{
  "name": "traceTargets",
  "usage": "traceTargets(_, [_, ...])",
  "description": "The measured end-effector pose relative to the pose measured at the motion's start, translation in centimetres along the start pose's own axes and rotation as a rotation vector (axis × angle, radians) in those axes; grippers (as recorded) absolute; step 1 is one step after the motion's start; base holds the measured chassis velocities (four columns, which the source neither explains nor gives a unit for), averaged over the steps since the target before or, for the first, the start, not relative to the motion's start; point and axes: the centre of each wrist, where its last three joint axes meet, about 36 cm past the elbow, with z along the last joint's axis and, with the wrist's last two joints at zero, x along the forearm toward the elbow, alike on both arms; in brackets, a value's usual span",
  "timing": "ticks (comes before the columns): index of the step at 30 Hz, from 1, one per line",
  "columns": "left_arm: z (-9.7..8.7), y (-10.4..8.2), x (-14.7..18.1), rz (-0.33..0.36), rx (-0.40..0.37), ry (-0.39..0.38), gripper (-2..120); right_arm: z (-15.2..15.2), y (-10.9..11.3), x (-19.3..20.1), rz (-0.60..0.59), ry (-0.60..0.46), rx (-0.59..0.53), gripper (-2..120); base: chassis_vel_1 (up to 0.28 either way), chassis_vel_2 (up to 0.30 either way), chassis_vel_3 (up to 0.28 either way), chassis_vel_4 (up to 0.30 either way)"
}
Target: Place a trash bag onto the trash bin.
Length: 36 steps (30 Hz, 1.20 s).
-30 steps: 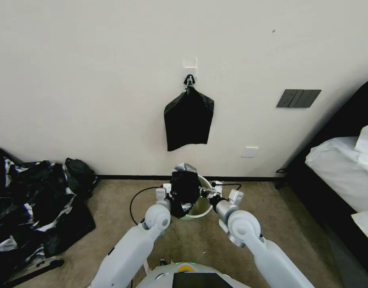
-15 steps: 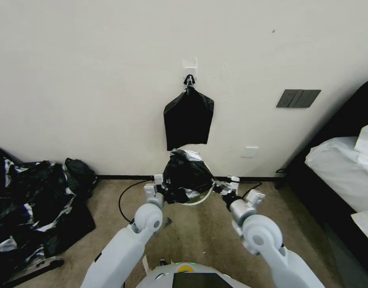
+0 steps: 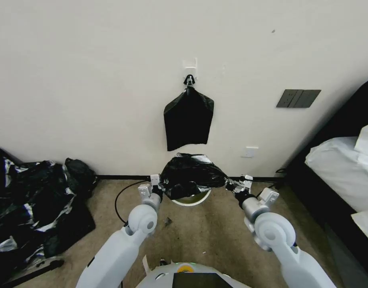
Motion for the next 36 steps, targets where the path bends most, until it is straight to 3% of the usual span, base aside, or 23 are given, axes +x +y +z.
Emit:
traceTargets(10, [0.0, 0.3, 1.2, 0.115, 0.082, 0.017, 3, 0.5, -3.1, -1.5, -0.097, 0.059, -0.025, 0, 0.0, 0.0, 0.0, 0.0])
traceTargets(23, [-0.1, 0.5, 1.0, 0.129, 0.14, 0.035, 3, 0.8, -4.2, -0.9, -0.141, 0.077, 0.013, 0, 0.0, 0.0, 0.0, 0.0])
traceTargets(29, [0.4, 0.7, 0.3, 0.113, 0.141, 0.042, 3, 0.1, -3.3, 0.4, -0.155, 0.032, 0.059, 23, 0.0, 0.0, 0.0, 0.0])
traceTargets(36, [0.5, 1.2, -0.3, 0.076, 0.131, 0.04, 3, -0.4, -3.9, 1.3, -0.134, 0.014, 0.096, 48, 0.0, 0.0, 0.0, 0.0])
